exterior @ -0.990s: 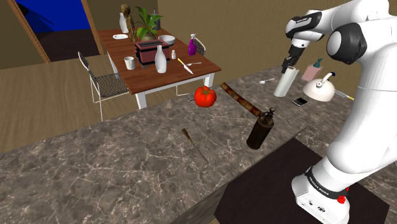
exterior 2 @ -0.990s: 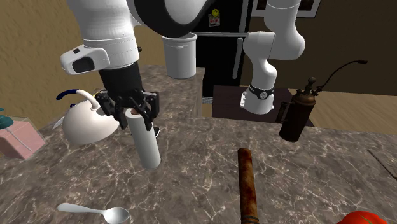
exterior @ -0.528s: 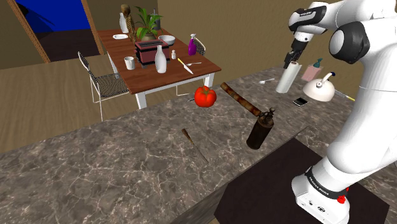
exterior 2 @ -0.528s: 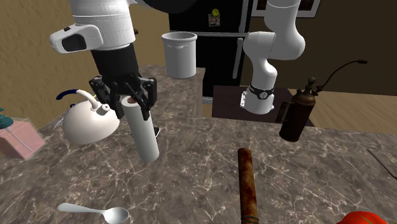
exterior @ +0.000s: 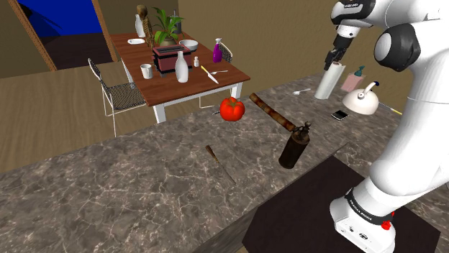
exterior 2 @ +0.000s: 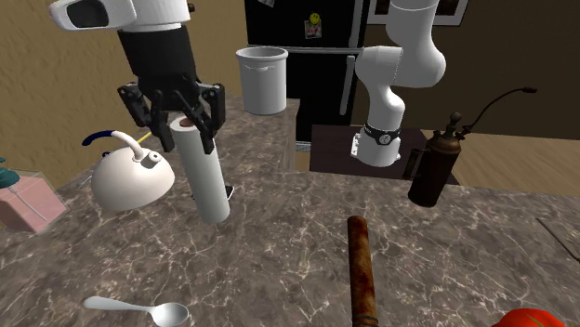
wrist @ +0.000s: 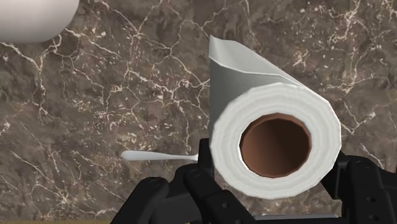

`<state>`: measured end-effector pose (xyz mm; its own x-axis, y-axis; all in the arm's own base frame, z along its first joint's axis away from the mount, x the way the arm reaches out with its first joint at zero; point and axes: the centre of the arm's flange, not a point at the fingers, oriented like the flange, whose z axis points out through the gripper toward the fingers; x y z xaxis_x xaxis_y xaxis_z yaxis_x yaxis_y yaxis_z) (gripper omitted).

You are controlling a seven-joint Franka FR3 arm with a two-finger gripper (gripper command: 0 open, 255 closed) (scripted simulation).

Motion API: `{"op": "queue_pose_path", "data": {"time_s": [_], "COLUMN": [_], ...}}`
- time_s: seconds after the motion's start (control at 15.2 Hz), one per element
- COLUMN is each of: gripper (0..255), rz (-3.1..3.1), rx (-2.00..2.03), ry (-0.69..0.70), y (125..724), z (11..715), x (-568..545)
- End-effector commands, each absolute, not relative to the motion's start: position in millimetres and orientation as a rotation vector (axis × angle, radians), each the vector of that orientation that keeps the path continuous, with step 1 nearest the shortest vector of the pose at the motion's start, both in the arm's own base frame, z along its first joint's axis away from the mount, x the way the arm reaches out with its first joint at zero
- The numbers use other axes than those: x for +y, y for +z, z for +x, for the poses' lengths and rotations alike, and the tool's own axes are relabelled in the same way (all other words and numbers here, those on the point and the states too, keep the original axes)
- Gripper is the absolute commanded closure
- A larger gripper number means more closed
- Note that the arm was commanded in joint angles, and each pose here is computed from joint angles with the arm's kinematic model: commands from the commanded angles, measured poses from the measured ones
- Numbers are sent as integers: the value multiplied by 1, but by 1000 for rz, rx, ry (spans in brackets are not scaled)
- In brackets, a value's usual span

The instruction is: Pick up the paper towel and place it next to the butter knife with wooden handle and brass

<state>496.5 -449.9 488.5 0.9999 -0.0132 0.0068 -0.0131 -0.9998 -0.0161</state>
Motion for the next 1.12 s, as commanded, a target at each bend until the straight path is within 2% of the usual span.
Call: {"op": "queue_pose_path", "data": {"time_s": [0.0, 1.06], "gripper": [255, 255], "rz": [-3125, -3125], "rx": [21, 21], "ry": [-10, -10], "y": [497, 540], "z": [495, 474], "x": [-437, -232]}}
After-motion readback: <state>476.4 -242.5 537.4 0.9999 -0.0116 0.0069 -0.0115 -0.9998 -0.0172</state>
